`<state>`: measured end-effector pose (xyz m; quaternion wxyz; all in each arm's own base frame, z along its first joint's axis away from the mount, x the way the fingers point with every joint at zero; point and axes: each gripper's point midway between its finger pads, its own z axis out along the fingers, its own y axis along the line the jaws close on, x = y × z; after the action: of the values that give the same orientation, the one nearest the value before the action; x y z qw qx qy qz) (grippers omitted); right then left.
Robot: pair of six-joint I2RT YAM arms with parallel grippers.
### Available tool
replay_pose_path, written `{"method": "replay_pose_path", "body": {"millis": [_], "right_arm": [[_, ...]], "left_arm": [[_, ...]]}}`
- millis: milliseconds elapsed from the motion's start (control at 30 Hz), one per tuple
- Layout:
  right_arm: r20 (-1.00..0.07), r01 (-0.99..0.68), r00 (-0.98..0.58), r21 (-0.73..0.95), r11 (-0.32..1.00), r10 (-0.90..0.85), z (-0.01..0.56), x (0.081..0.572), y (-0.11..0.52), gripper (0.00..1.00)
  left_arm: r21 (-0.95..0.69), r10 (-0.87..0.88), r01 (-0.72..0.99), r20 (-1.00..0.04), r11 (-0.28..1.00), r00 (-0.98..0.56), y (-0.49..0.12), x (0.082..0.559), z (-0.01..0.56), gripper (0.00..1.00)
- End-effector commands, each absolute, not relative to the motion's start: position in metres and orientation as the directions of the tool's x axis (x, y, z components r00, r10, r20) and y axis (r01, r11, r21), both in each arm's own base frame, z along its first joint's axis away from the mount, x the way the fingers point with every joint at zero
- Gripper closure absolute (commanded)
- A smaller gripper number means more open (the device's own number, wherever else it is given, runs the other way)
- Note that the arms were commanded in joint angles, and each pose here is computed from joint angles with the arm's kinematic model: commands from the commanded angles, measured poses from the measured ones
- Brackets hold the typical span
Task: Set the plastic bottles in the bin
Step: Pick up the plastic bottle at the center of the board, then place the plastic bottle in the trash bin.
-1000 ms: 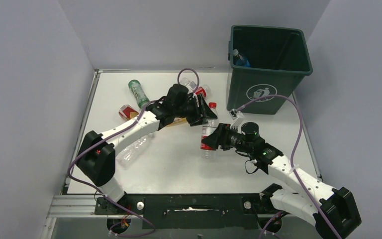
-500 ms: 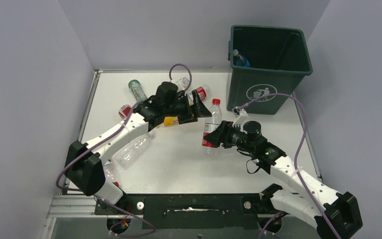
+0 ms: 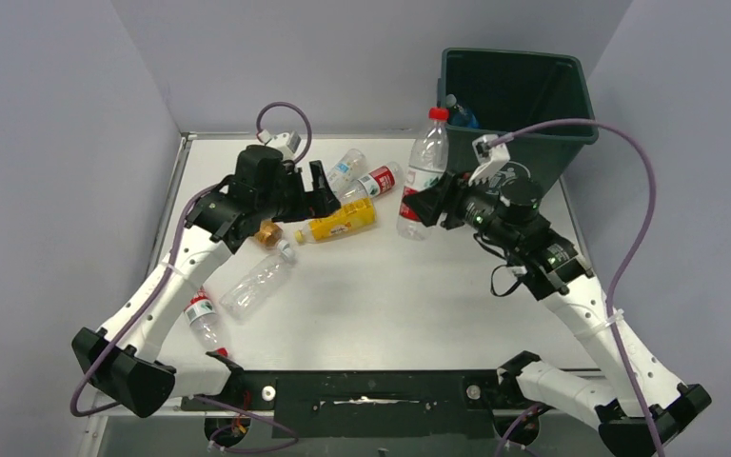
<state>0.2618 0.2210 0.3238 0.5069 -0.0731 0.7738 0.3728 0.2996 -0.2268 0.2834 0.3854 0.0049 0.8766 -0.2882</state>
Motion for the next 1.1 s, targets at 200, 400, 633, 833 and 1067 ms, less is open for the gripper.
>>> {"method": "replay_pose_path", "body": {"millis": [200, 400, 633, 833, 1067], "right_arm": [[-0.932, -0.488, -0.214, 0.36, 0.795, 0.292, 0.439, 0.327, 0.16, 0.47], [-0.916, -0.467, -0.118, 0.391, 0.793, 0.383, 0.476, 0.373, 0.109, 0.47], [-0.885, -0.455, -0.08, 0.441, 0.774, 0.458, 0.489, 0.43, 0.05, 0.47], [-0.895, -0.433, -0.119, 0.436, 0.789, 0.43, 0.481, 0.48, 0.03, 0.29], [-0.913, -0.316, -0.202, 0.402, 0.859, 0.353, 0.456, 0.505, 0.008, 0.02]], "left_arm": [[-0.399, -0.241, 0.065, -0.668, 0.915, -0.704, -0.142, 0.318, 0.254, 0.12], [-0.386, -0.245, 0.043, -0.662, 0.921, -0.708, -0.134, 0.321, 0.249, 0.12], [-0.381, -0.245, 0.036, -0.662, 0.924, -0.709, -0.131, 0.321, 0.25, 0.12], [-0.356, -0.236, 0.017, -0.654, 0.934, -0.719, -0.126, 0.323, 0.245, 0.12], [-0.296, -0.198, -0.007, -0.625, 0.955, -0.755, -0.119, 0.325, 0.227, 0.12]]}}
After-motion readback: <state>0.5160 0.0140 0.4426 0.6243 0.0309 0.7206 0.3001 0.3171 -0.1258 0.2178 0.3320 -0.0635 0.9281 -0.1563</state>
